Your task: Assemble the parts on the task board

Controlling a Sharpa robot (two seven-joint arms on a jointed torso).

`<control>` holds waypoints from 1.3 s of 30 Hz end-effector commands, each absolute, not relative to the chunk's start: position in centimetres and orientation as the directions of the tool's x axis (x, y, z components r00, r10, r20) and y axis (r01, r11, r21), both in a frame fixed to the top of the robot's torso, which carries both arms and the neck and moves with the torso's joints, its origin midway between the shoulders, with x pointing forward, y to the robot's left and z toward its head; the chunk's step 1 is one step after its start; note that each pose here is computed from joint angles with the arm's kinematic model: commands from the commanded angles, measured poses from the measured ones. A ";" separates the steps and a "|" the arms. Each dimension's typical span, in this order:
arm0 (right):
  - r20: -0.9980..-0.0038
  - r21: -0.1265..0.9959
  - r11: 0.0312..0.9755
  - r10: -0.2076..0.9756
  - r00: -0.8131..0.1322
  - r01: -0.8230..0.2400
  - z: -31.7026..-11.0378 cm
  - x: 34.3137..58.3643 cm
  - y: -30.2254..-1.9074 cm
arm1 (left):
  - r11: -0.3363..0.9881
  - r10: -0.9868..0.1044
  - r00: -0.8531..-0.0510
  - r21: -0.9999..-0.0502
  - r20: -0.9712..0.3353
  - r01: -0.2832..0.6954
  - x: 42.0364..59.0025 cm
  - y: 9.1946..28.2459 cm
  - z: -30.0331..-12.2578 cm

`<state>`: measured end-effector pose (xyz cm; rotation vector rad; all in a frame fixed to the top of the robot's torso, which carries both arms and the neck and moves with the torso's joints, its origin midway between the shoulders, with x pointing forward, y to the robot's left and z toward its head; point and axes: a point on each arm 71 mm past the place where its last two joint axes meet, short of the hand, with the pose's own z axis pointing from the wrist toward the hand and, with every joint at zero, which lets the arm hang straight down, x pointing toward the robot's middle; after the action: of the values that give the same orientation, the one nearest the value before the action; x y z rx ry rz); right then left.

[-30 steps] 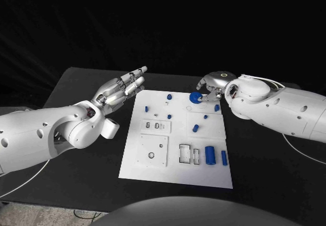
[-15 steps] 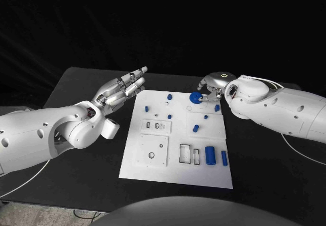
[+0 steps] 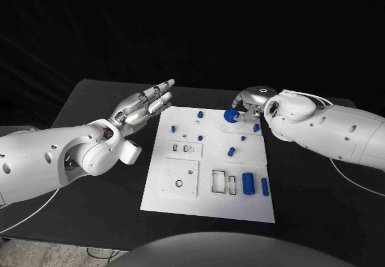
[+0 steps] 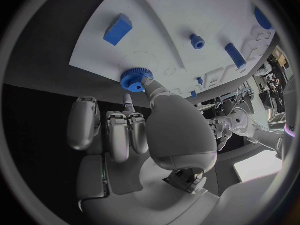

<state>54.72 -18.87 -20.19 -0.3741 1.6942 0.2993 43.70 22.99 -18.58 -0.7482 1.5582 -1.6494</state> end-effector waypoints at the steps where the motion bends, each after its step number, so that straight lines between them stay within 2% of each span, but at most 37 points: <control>1: -0.986 -0.011 0.909 -0.078 -0.146 -0.416 -20.3 54.7 -18.7 | -0.009 -0.812 -0.580 -0.993 -0.061 0.117 43.6 22.7 -18.5; 32: -0.979 0.010 0.905 -0.077 -0.187 -0.426 -21.9 54.4 -18.7 | -0.007 -0.808 -0.587 -0.994 -0.058 0.107 43.7 22.8 -18.6; 39: -0.985 0.018 0.902 -0.058 -0.162 -0.431 -21.7 54.2 -18.8 | -0.006 -0.809 -0.585 -0.994 -0.058 0.107 43.7 22.8 -18.6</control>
<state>54.55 -18.76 -20.91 -0.3606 1.6894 0.3427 43.80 23.01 -18.71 -0.7511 1.5735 -1.6518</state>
